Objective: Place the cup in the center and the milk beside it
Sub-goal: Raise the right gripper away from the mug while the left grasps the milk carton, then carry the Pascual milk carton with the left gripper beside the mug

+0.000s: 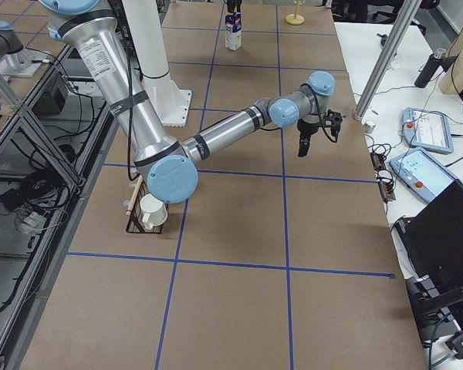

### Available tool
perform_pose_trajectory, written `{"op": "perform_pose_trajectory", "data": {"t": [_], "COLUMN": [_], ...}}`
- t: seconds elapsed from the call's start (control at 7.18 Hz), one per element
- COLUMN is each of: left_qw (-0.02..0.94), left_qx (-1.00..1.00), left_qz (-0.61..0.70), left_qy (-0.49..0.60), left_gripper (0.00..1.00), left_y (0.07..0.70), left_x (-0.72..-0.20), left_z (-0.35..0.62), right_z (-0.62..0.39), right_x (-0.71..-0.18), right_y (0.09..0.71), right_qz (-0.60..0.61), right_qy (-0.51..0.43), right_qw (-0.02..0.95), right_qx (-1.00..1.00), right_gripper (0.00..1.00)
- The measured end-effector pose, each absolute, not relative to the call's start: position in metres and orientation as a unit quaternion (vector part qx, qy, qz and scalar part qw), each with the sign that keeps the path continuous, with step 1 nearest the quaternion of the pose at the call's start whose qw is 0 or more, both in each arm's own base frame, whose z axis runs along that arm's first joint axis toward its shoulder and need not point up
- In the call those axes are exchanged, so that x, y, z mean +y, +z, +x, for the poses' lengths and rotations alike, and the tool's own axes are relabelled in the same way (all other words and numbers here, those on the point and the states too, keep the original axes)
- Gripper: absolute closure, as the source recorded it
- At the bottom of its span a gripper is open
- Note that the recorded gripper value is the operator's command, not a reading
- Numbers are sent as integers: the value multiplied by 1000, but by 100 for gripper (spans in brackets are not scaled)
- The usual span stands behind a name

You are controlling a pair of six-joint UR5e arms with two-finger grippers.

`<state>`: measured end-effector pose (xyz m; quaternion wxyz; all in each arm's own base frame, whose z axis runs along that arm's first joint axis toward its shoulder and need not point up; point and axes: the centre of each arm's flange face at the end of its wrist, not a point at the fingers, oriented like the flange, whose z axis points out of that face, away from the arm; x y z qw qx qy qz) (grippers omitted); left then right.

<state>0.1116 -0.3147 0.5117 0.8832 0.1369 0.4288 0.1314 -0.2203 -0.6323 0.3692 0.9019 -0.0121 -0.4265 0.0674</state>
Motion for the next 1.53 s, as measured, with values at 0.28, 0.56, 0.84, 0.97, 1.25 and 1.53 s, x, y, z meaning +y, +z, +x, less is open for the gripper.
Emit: {"op": "perform_pose_trajectory", "data": {"t": [0.28,0.56,0.84,0.97,1.25,1.53], "left_qw": [886,889,892,892,893,887], "left_qx": [422,417,415,415,420,435], "left_qz": [130,122,115,114,108,105], "left_qy": [140,141,137,135,125,114], "left_gripper": [1,2,33,61,100,100], "left_y": [517,524,528,529,527,515], "left_x": [-311,-308,-305,-304,-304,-305], "left_z": [120,120,119,118,119,119], "right_z": [-223,-225,-226,-226,-226,-227], "right_x": [-630,-629,-629,-628,-627,-627], "right_y": [374,374,374,373,374,375], "right_qz": [-15,-16,-17,-17,-18,-20], "right_qy": [67,65,65,64,64,64], "right_qw": [903,903,903,903,903,903], "right_qx": [-425,-424,-425,-425,-425,-425], "right_gripper": [0,0,0,0,0,0]}}
